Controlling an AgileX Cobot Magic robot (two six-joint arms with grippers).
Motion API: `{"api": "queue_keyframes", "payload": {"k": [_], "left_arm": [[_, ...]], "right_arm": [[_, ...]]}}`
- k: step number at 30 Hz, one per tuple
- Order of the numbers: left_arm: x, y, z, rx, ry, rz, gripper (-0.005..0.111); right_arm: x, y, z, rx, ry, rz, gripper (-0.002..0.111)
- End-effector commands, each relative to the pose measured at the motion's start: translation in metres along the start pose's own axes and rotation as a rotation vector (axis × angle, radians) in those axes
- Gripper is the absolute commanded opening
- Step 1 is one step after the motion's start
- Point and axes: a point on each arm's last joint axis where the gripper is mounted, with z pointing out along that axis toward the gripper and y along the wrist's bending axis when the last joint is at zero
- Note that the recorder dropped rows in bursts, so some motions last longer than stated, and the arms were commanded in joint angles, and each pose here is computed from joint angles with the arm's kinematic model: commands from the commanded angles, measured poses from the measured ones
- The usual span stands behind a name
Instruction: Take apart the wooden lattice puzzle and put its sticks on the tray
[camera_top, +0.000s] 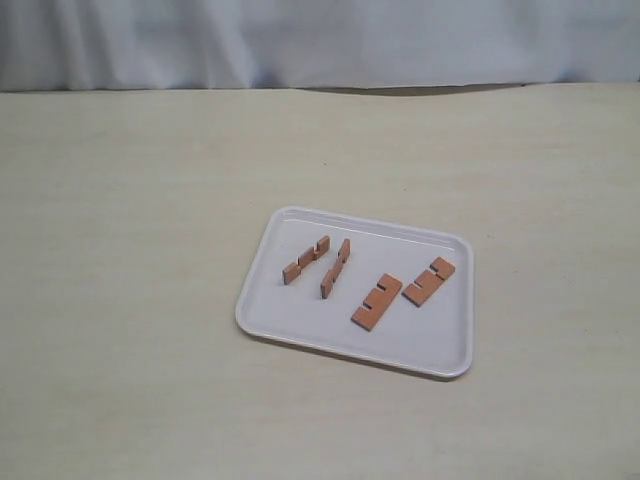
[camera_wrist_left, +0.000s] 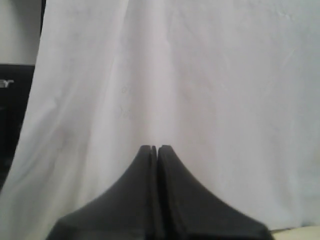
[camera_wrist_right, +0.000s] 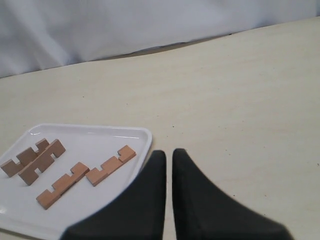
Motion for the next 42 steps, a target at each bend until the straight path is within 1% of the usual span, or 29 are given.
{"api": "queue_keyframes", "payload": {"k": [1,4,9,12,15,16,17,18,19,25,28,30,32,34,39,42], "left_arm": [[0.020,-0.001,0.003,0.017,0.095,-0.077,0.000],[0.040,0.001,0.008,0.011,0.128,-0.079,0.000],[0.076,0.004,0.014,-0.001,0.140,-0.092,0.000],[0.102,0.007,0.015,-0.011,0.165,-0.085,0.000],[0.133,0.009,0.013,-0.017,0.218,-0.019,0.000],[0.142,0.010,0.012,-0.021,0.234,-0.042,0.000],[0.140,0.010,0.013,-0.024,0.214,-0.079,0.000],[0.145,0.010,0.012,-0.028,0.263,-0.105,0.000],[0.146,0.010,0.011,-0.029,0.277,-0.112,0.000],[0.149,0.010,0.011,-0.030,0.311,-0.112,0.000],[0.155,0.010,0.008,-0.031,0.381,-0.078,0.000],[0.160,0.010,0.006,-0.036,0.442,-0.099,0.000],[0.163,0.010,0.005,-0.038,0.481,-0.096,0.000],[0.164,0.010,0.004,-0.042,0.494,-0.113,0.000],[0.168,0.010,0.002,-0.045,0.538,-0.105,0.000],[0.168,0.010,0.002,-0.045,0.538,-0.105,0.000]], "right_arm": [[0.000,-0.001,0.000,0.005,-0.006,-0.012,0.004],[0.000,-0.001,0.000,0.005,-0.006,-0.012,0.004],[0.000,-0.001,0.000,0.005,-0.006,-0.012,0.004],[0.000,-0.001,0.000,0.005,-0.006,-0.012,0.004],[0.000,-0.001,0.000,0.005,-0.006,-0.012,0.004],[0.000,-0.001,0.000,0.005,-0.006,-0.012,0.004],[0.000,-0.001,0.000,0.005,-0.006,-0.012,0.004],[0.000,-0.001,0.000,0.005,-0.006,-0.012,0.004],[0.000,-0.001,0.000,0.005,-0.006,-0.012,0.004],[0.000,-0.001,0.000,0.005,-0.006,-0.012,0.004],[0.000,-0.001,0.000,0.005,-0.006,-0.012,0.004],[0.000,-0.001,0.000,0.005,-0.006,-0.012,0.004],[0.000,-0.001,0.000,0.005,-0.006,-0.012,0.004],[0.000,-0.001,0.000,0.005,-0.006,-0.012,0.004],[0.000,-0.001,0.000,0.005,-0.006,-0.012,0.004],[0.000,-0.001,0.000,0.005,-0.006,-0.012,0.004]]}}
